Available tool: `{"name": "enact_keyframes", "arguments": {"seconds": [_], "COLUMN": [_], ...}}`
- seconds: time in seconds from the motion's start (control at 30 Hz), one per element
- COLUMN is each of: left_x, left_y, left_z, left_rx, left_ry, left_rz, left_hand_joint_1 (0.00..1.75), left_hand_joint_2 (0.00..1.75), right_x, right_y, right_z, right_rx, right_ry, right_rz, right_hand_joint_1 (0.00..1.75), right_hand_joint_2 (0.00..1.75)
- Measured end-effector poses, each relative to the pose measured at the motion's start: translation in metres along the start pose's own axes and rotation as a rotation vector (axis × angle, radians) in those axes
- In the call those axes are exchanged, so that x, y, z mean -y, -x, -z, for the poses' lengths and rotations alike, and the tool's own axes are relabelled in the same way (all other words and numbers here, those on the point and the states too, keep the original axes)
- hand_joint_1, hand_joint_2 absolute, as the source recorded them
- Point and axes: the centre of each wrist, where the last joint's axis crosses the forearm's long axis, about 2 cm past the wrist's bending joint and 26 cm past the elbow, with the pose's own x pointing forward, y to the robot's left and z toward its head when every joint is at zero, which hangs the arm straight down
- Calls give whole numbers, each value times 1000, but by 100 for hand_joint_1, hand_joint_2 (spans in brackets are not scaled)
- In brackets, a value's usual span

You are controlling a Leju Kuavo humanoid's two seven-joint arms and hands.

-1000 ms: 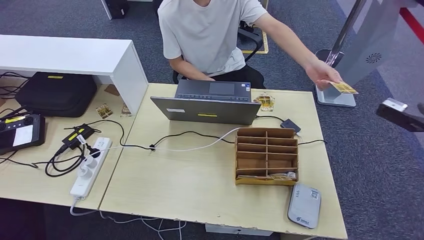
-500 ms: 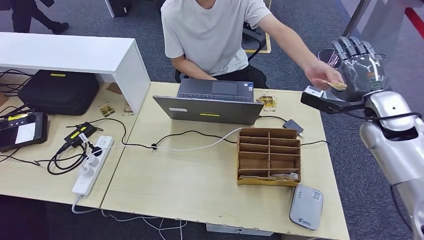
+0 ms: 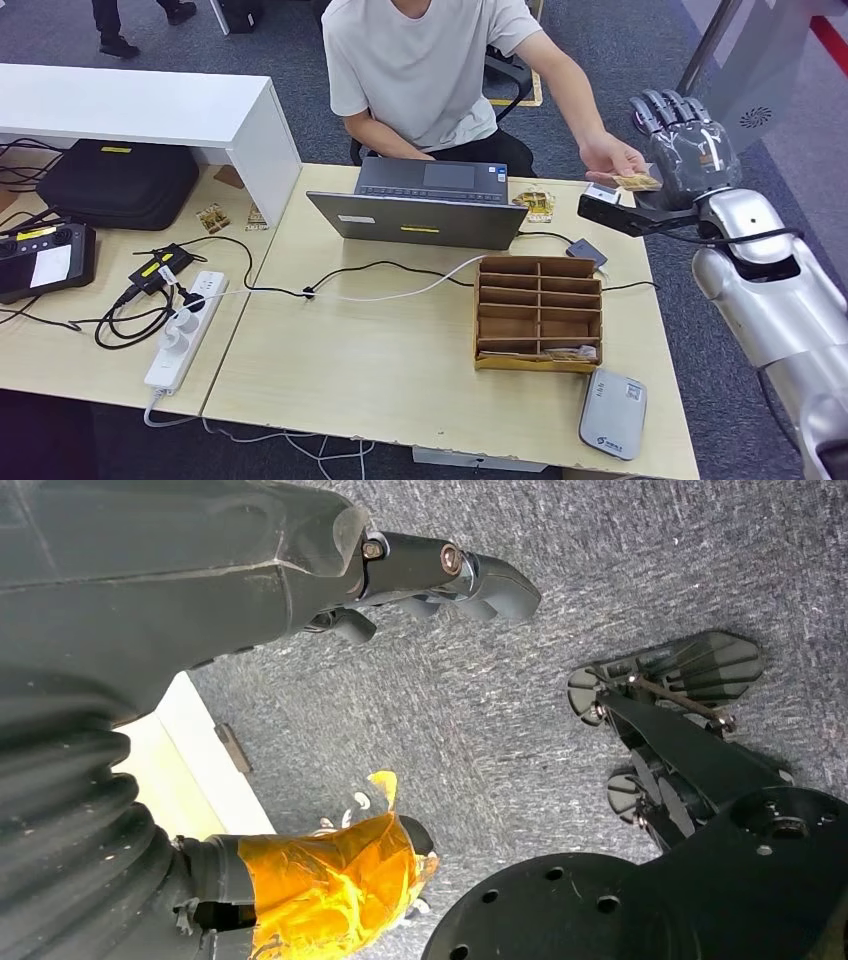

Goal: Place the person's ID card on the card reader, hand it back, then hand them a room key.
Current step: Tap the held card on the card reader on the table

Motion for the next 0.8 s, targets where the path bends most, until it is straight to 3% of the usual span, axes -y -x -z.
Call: {"name": "enact_keyframes", "arguments": {"seconds": [0.8], "left_x": [-2], "left_y": [3], "left_z": [-1], "left_rx": [24], "left_ry": [27], "left_rz": [6], "left_hand_joint_1": [0], "left_hand_joint_2": [175], "right_x": [-3], "right_y": [1], "right_z": [-3], "right_rx": [11], "right_ry": [-18], "right_rz": [62], "right_hand_joint_1": [175], "right_hand_joint_2": [175]}}
